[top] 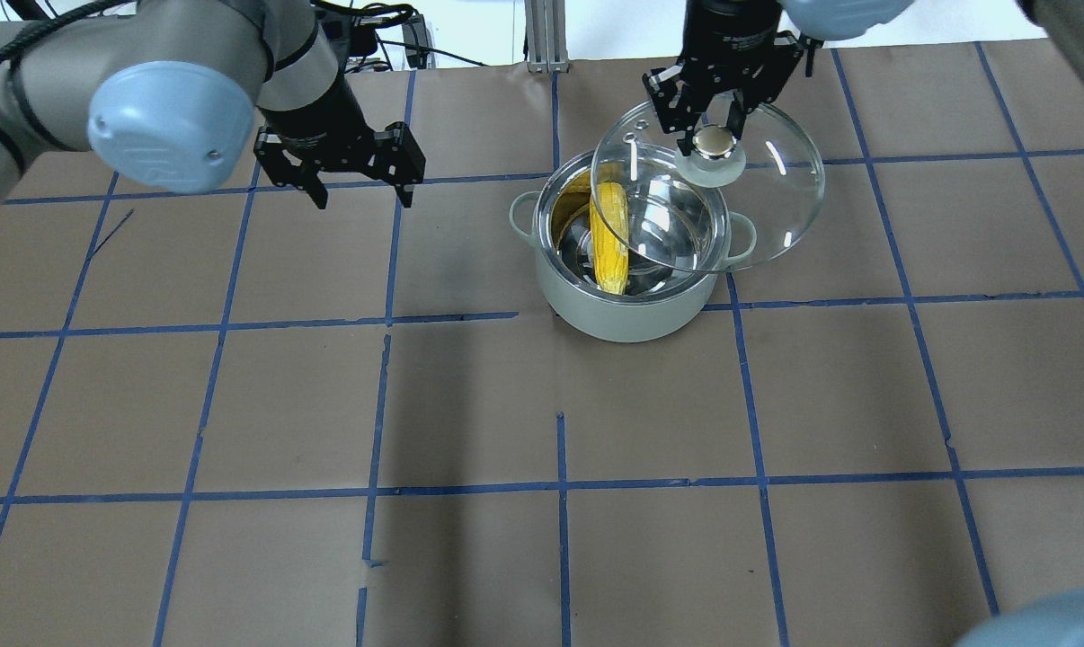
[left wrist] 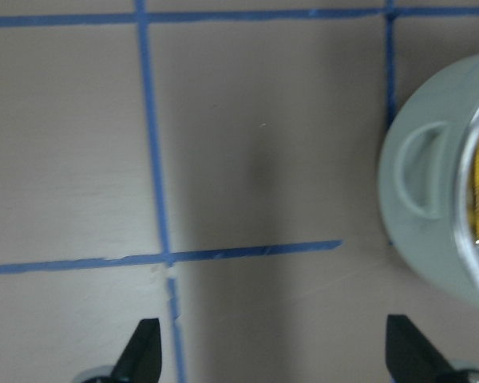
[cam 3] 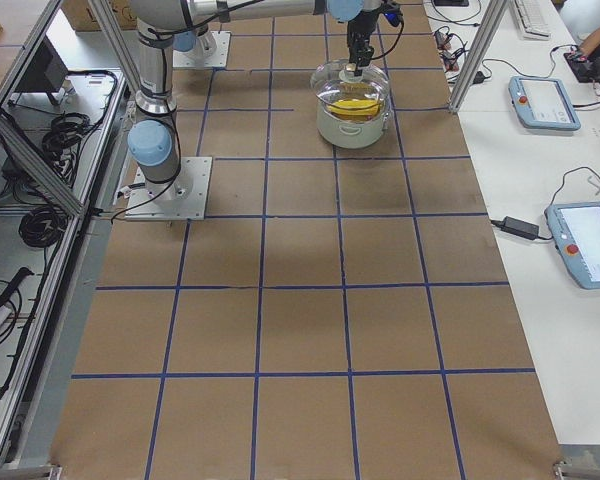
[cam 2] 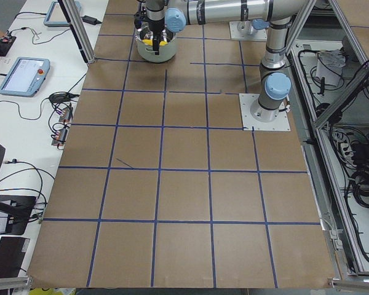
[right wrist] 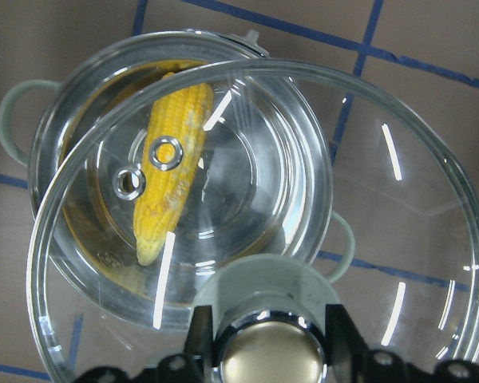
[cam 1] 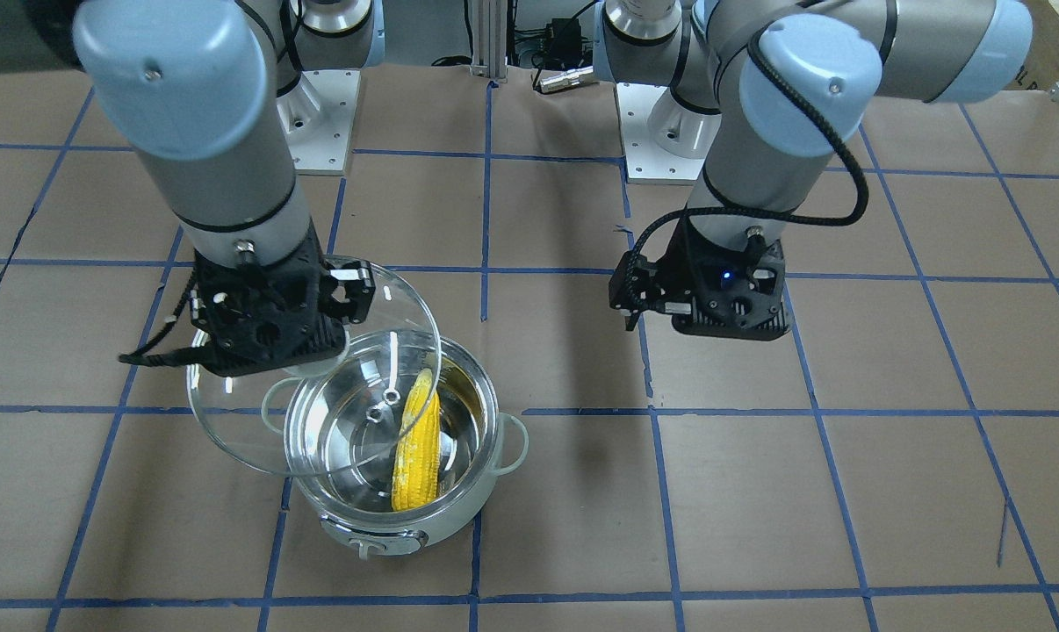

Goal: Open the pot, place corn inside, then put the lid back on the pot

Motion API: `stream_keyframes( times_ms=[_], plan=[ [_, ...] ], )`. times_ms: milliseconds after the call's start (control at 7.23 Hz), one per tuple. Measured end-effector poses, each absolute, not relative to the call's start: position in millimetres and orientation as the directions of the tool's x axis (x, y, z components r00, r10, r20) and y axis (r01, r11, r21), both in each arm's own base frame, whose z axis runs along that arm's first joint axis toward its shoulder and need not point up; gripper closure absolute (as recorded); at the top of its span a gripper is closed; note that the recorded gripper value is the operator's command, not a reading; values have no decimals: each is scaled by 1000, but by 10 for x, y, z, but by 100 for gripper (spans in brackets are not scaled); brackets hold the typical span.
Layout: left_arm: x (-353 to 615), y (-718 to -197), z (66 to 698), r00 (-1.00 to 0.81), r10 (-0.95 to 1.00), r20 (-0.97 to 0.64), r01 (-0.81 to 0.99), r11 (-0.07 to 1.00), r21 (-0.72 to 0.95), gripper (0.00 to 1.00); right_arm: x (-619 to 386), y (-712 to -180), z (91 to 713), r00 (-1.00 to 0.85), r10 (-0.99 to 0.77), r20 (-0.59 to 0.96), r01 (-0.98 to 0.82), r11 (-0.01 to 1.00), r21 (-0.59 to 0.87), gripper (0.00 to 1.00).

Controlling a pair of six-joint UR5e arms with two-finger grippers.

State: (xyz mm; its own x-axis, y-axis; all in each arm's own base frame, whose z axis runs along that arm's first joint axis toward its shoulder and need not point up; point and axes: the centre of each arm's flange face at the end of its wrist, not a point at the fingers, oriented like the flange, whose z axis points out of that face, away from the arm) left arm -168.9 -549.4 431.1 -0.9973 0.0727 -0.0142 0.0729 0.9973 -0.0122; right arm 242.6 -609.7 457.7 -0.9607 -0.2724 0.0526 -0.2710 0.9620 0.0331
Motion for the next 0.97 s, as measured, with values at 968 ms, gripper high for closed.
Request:
stream_keyframes(
  times_ms=[968],
  plan=[
    [-1527, -5040, 5300, -995, 90, -39, 91, 996, -10, 1, 2885, -6407, 3749, -952, -304, 39, -299, 948, 105, 74]
  ],
)
